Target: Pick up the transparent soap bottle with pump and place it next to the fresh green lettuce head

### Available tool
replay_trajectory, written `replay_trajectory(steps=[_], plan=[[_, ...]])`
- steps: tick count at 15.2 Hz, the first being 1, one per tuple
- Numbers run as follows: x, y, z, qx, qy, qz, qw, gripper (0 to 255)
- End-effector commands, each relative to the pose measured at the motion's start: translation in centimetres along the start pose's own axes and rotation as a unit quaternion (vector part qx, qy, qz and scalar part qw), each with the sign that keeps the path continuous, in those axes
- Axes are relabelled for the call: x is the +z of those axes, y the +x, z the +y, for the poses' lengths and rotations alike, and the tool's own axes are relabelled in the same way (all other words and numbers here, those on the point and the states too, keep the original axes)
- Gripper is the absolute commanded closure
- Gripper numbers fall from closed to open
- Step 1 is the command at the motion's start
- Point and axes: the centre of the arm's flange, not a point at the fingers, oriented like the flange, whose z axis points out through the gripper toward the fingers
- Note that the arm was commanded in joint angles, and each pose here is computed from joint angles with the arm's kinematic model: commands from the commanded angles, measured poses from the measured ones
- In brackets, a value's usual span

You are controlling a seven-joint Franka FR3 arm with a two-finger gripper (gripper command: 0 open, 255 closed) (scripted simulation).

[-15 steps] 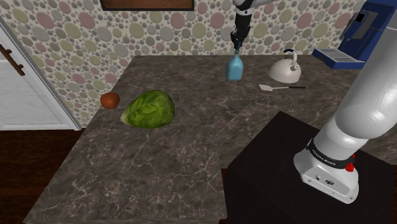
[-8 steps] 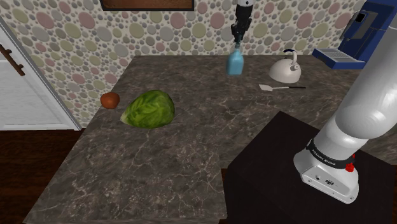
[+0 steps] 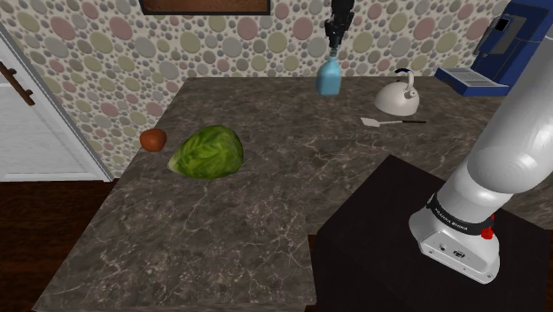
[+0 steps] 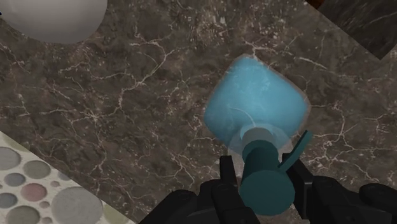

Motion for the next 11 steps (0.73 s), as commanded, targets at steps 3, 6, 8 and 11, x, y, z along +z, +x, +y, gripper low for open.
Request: replay_trajectory(steps=[3,6,8,11], plan=[[-2.2,0.4,0.2,0.0,0.0,0.0,1.0,255],[-3.8,0.5,0.4,0.0,0.0,0.0,1.0,255],[-4.8,0.6,0.5,0.0,0.0,0.0,1.0,255],[-6.4,0.8,0.7,0.0,0.0,0.0,1.0,255]])
